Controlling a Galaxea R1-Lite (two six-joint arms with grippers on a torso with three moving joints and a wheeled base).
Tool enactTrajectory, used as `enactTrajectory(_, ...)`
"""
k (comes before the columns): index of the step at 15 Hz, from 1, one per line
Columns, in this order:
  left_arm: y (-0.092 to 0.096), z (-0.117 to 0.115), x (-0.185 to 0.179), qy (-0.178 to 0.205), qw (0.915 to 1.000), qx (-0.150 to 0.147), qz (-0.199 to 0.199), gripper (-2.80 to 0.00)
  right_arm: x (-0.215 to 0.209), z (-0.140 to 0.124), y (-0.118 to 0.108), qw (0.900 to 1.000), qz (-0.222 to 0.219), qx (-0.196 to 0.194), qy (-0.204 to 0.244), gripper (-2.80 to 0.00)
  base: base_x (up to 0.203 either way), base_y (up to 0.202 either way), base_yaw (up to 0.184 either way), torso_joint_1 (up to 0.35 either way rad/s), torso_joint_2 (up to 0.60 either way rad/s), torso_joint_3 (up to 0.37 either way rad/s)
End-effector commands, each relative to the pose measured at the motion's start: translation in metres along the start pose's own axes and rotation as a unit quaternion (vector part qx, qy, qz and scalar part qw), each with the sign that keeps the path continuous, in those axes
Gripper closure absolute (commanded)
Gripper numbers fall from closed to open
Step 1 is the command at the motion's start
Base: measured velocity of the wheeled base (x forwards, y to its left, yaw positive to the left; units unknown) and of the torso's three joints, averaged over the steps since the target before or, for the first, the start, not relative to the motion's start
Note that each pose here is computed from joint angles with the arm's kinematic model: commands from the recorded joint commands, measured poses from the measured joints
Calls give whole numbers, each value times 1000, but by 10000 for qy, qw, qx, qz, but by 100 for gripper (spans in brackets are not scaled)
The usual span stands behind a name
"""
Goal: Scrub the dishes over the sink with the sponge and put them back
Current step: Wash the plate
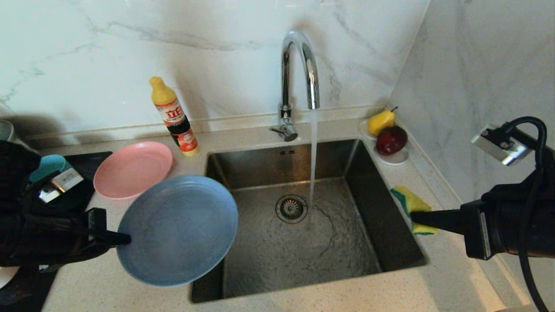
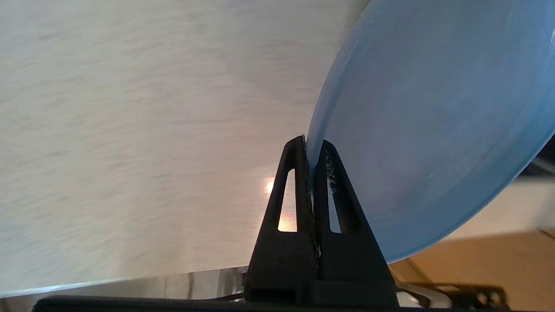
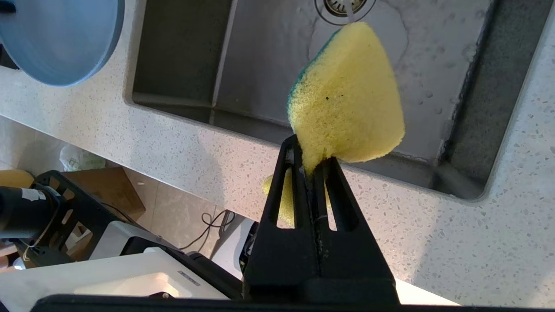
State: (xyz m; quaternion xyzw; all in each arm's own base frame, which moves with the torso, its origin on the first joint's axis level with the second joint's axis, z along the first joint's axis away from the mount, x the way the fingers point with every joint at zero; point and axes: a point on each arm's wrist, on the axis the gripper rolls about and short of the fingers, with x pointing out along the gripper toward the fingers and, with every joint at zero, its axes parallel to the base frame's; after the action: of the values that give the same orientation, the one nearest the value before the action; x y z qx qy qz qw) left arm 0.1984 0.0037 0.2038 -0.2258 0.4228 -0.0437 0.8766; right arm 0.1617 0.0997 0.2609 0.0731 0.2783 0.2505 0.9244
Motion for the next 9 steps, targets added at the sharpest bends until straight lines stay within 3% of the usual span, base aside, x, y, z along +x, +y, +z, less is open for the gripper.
enactTrajectory(1, -25, 2, 8, 90, 9993, 303, -186, 0, 2, 0, 0, 10000, 0, 7, 27, 0, 0, 0, 0, 0, 0, 0)
enactTrajectory(5, -65, 13, 45, 295, 9987, 398, -136, 0, 6, 9, 1, 10000, 38, 18, -62, 0, 0, 0, 0, 0, 0, 0)
enactTrajectory(7, -87, 14, 61, 335, 9974, 522, -368, 0, 8, 6, 0, 10000, 16, 24, 5, 0, 0, 0, 0, 0, 0, 0)
enactTrajectory(9, -109, 18, 79, 308, 9970, 378, -593, 0, 7, 5, -1, 10000, 2, 42, 10, 0, 0, 0, 0, 0, 0, 0)
